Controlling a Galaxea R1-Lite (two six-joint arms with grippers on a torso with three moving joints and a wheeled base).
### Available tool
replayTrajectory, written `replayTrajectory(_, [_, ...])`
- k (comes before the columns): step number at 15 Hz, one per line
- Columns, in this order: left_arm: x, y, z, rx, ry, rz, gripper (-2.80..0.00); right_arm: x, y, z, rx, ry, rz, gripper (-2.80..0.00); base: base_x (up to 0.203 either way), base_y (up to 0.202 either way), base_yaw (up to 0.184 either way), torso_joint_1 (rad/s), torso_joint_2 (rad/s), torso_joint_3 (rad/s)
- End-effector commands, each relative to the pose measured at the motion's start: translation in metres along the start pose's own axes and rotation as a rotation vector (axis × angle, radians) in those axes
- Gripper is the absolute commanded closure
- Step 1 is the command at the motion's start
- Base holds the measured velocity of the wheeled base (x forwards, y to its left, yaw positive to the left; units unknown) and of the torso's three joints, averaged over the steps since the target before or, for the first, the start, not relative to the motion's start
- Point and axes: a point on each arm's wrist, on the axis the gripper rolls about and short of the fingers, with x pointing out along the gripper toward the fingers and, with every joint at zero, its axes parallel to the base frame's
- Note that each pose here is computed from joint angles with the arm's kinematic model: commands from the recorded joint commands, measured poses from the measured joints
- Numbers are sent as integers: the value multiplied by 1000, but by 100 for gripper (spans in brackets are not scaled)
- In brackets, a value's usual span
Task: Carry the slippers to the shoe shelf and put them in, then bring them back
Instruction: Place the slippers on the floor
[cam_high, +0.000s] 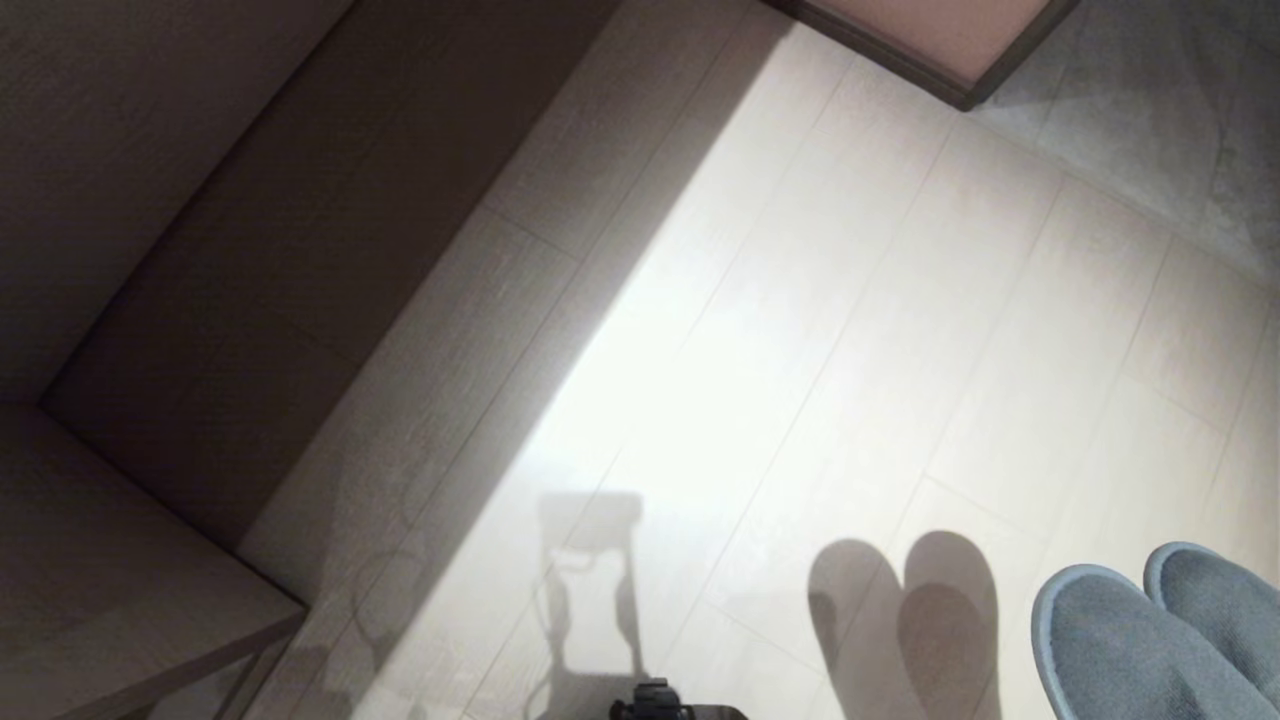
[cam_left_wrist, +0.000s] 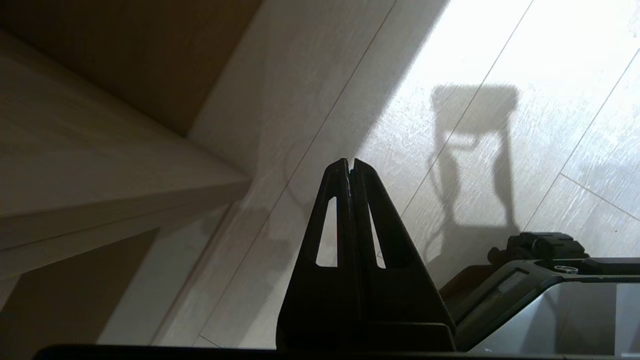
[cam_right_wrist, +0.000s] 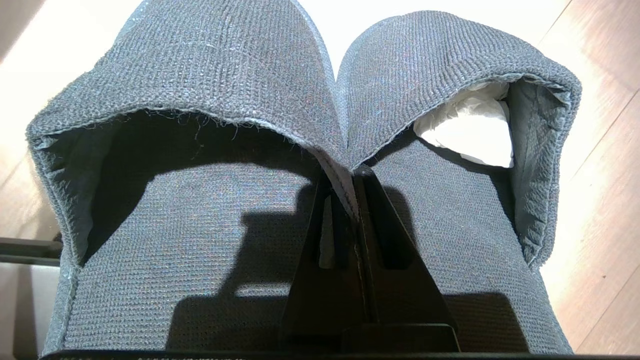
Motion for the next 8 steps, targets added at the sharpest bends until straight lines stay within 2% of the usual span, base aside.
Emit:
replayTrajectory(1, [0, 0, 0, -1, 3, 0, 0, 0, 0, 0, -1, -1, 3, 0, 0, 0, 0, 0, 2, -195])
replayTrajectory(8, [0, 0, 0, -2, 3, 0, 0, 0, 0, 0, -2, 0, -1, 0, 0, 0, 0, 3, 2, -196])
